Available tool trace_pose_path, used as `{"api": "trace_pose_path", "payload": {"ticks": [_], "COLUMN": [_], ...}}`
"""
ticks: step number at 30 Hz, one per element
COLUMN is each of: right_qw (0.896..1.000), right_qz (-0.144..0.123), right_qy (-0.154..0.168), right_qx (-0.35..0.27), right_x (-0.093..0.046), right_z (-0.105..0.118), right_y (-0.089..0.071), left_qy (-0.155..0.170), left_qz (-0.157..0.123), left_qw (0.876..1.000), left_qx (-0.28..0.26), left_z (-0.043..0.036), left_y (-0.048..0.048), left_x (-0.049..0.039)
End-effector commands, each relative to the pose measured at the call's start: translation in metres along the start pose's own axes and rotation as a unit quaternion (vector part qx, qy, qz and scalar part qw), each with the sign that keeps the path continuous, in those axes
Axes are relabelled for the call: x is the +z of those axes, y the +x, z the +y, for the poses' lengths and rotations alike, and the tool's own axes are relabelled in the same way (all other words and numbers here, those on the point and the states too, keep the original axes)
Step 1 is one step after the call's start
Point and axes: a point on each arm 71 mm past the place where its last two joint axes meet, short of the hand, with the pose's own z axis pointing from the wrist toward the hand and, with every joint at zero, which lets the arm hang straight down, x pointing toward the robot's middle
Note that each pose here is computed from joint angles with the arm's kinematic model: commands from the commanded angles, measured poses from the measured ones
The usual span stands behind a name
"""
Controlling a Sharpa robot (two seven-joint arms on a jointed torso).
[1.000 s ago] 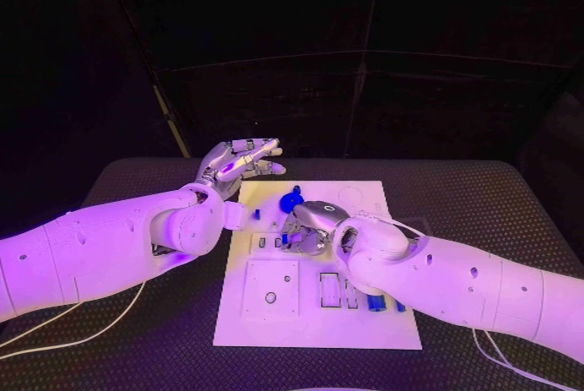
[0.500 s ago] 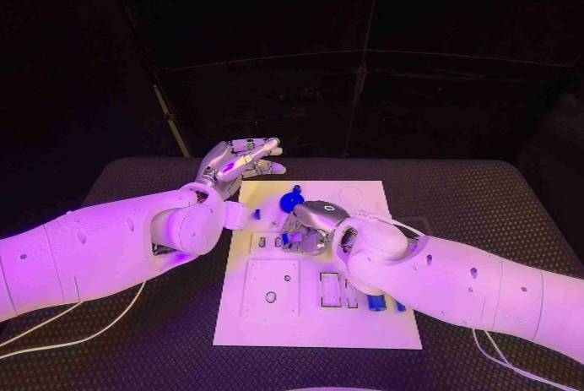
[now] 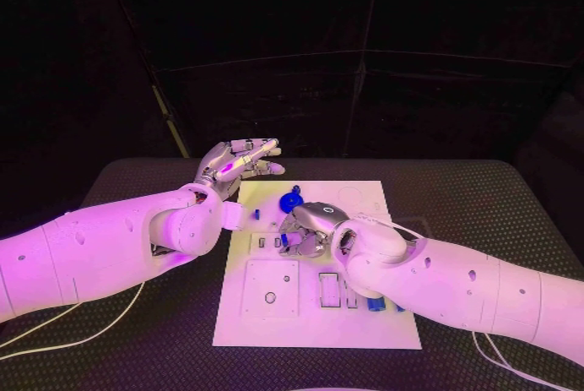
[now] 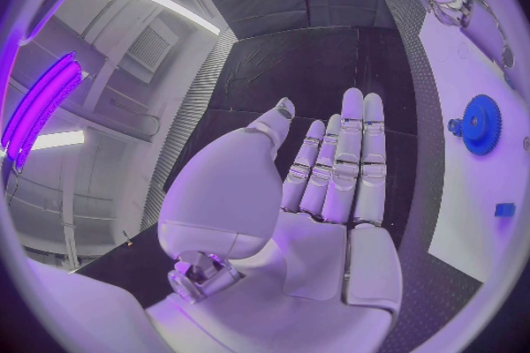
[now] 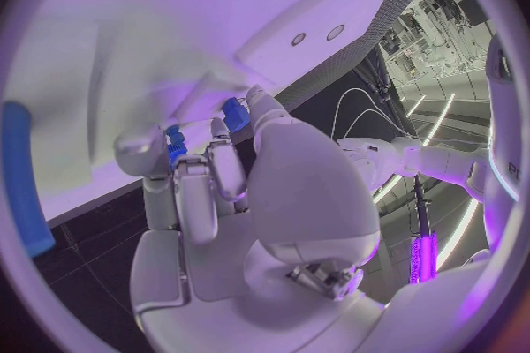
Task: Assemble the parts on the task board
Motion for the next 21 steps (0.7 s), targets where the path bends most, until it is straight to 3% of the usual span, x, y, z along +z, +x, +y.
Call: {"api": "trace_pose_path", "payload": {"ticks": [1,12,16,21], "right_qw": [0.999,0.995,0.994,0.993], "right_qz": [-0.033,-0.088,-0.095,-0.099], "right_qy": [-0.003,-0.043,-0.053,-0.062], "right_qx": [0.007,0.024,0.026,0.032], "right_x": [-0.003,-0.030,-0.040,-0.050], "right_z": [0.003,0.012,0.010,0.005], "right_y": [-0.004,-0.017,-0.024,-0.044], "left_qy": [0.002,-0.001,-0.005,-0.016], "left_qz": [0.004,-0.003,0.000,0.006], "left_qw": [1.000,1.000,1.000,0.999], "left_qx": [-0.002,0.005,0.015,0.043], "left_z": [-0.0012,-0.0008,-0.0002,0.0012], "left_y": [0.0004,-0.0062,-0.0109,-0.0188], "left_x": [0.0007,0.0011,0.0017,0.0030]}}
